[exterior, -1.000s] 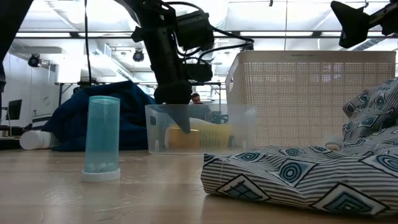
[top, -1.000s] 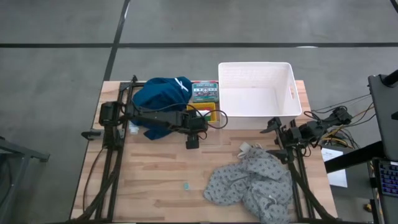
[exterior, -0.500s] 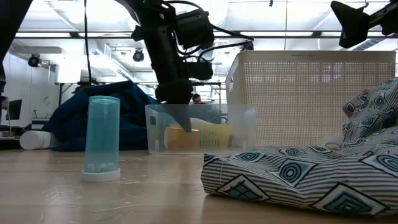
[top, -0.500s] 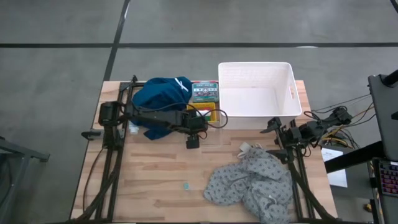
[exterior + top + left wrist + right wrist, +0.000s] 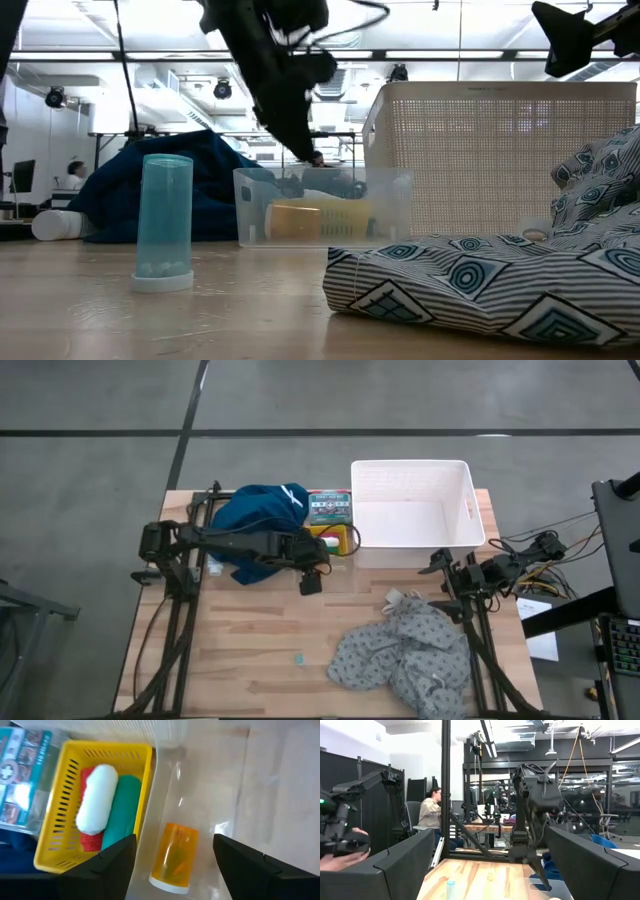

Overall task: Pick & Place Medicine items
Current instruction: Put the white medicine bottle into the transparent bin

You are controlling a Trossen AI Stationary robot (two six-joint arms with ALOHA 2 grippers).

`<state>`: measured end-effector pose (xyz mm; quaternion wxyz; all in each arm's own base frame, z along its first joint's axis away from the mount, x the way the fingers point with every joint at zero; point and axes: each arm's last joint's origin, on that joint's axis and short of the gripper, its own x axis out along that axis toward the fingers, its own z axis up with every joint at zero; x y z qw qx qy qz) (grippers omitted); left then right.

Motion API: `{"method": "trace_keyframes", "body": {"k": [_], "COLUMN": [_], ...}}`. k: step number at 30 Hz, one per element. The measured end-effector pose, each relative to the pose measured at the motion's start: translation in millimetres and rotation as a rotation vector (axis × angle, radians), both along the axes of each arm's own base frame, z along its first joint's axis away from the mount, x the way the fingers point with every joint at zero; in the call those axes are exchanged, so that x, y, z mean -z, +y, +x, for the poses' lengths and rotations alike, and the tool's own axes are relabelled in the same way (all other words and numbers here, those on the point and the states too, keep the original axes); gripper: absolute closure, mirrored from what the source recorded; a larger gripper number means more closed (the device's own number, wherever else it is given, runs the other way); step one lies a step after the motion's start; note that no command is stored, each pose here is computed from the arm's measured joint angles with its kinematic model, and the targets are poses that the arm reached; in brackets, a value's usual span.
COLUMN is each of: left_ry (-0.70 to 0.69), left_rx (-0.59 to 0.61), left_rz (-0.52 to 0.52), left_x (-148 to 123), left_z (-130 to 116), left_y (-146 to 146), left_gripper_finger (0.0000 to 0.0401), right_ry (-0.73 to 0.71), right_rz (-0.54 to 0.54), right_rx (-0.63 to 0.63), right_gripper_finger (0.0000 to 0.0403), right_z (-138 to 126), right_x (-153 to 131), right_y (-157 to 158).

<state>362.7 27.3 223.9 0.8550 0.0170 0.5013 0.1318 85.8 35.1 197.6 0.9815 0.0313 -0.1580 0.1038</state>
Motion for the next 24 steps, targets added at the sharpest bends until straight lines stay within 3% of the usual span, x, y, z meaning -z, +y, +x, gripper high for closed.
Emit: {"method": "trace_keyframes", "body": {"k": [8, 14, 24], "left_ry": [-0.094, -0.022, 0.045], "left_rx": [-0.163, -0.305, -0.556], "left_rz": [-0.093, -0.148, -0.05], "left_x": [-34, -37, -36], "left_z": [-21, -38, -57], "left_y": [-3, -6, -26], "left_gripper_finger": [0.0136, 0.0136, 0.014], "right_ry": [0.001, 0.0, 0.001], "right_rz": [-0.001, 0.0, -0.001], "right_rx": [0.0, 0.0, 0.0], "right_gripper_finger": [0.0023, 0.0023, 0.0023], "right_z": [0, 0, 0], "right_x": [0, 0, 0], "right_y": [0, 0, 0]}}
